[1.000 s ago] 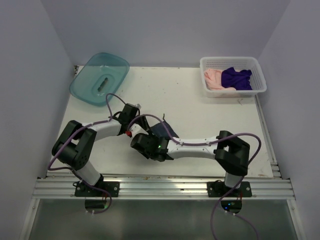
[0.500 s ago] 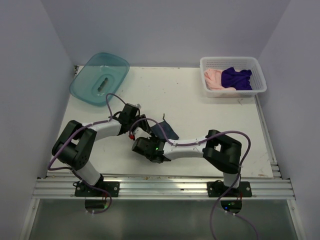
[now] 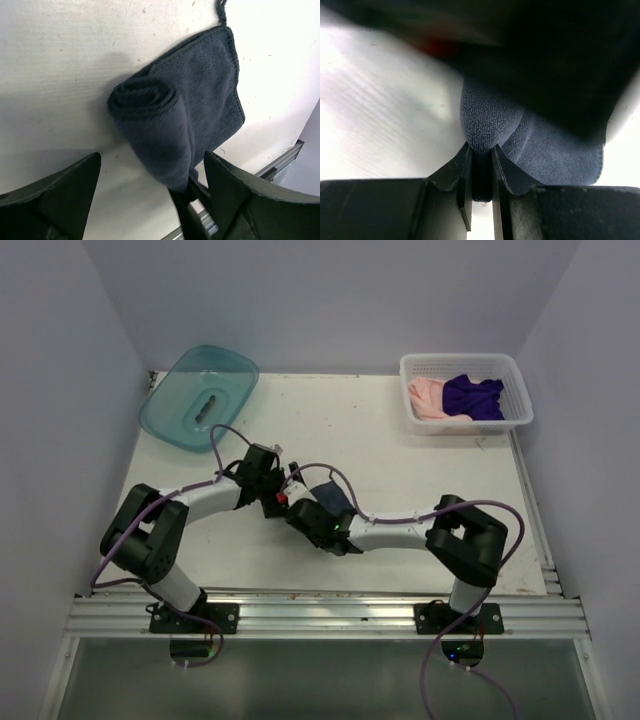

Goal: Roll the towels
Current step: Roll the towel

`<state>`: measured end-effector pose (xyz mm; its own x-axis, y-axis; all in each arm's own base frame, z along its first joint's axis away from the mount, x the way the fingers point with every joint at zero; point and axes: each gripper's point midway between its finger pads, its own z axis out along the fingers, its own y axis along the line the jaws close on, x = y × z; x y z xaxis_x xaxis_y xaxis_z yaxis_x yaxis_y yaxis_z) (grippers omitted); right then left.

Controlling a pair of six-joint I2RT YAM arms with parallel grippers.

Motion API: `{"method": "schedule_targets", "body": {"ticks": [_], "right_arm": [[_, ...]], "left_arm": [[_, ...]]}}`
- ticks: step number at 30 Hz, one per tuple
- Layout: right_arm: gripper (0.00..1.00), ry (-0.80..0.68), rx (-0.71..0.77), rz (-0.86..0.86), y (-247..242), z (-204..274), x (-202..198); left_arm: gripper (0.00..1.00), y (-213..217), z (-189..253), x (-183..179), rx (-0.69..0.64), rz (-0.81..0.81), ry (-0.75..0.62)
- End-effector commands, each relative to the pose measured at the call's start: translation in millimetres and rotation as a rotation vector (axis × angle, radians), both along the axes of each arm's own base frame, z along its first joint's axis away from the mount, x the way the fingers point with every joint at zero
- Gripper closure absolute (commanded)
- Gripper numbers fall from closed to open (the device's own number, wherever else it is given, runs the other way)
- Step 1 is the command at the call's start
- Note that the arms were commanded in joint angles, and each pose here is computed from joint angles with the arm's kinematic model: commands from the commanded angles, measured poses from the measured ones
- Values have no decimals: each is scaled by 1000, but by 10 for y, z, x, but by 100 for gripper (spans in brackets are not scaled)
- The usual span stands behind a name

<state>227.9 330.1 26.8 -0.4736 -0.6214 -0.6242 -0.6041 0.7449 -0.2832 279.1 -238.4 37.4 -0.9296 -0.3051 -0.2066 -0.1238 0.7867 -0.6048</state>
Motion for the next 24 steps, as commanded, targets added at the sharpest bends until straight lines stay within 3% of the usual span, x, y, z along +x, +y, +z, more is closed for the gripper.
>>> {"method": "schedule_targets", "body": {"ticks": [1,4,13,17,24], "right_arm": [[90,149,211,0,56,51,-47],[90,215,305,33,87,100,-94],[90,402,556,35,136,196,-141],[91,508,696,32,171,258,-148],[91,639,817,16,97,225,-125]], "left_arm": [[10,33,239,87,1,-4,-65],[2,35,295,101,-5,-14,-79],[1,-43,214,65,-54,-33,-63],[3,-77,184,56,-66,-52,-67],[13,-45,28,-11,-31,-53,-37]]}}
